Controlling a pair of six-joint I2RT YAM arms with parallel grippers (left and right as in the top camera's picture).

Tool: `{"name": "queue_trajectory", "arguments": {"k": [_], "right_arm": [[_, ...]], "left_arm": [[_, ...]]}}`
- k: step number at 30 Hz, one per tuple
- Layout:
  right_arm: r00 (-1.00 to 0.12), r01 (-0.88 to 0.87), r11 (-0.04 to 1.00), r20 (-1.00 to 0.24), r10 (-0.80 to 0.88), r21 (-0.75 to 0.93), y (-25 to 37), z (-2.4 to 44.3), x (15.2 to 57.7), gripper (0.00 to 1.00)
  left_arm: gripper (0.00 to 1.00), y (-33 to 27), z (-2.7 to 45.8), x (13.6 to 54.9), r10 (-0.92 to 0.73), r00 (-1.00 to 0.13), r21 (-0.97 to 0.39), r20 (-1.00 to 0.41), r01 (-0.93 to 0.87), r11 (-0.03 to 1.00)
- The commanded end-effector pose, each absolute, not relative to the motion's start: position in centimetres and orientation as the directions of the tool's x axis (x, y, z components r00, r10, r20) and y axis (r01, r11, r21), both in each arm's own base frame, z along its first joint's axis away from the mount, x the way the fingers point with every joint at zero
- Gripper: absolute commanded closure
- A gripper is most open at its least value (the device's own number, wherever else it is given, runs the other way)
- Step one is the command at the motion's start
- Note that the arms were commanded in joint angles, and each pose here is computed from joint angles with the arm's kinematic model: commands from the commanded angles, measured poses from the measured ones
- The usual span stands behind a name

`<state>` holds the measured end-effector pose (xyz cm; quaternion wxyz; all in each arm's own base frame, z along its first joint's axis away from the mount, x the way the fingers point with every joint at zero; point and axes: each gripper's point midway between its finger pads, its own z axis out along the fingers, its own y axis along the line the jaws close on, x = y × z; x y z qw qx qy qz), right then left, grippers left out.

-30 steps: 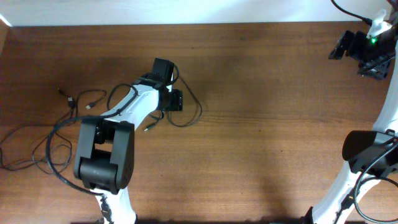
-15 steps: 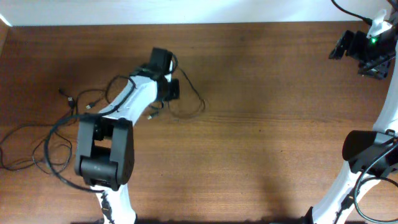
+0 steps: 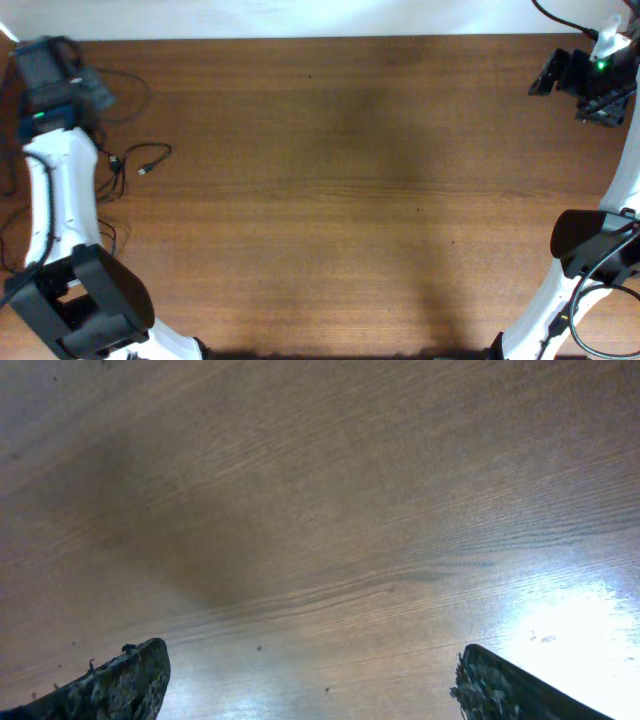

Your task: Untangle cables

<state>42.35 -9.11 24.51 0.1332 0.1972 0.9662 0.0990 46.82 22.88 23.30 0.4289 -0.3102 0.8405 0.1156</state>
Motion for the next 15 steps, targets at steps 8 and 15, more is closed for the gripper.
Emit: {"name": "queue_trajectory", "arguments": {"k": [8, 15], "right_arm": [[-0.886, 0.339, 0.908, -0.240, 0.396, 0.246, -8.7, 25.5, 42.1, 0.07], [-0.886, 0.339, 0.908, -0.240, 0.396, 0.246, -8.7, 25.5, 42.1, 0.07]], "left_arm": [[1.00, 33.2, 21.2, 51.5, -0.326, -0.172, -0.112, -0.930, -0.713, 0.693], [0.01, 35.4, 14.2, 52.7, -0.346, -0.195, -0.101, -0.918, -0.729, 0.677]]}}
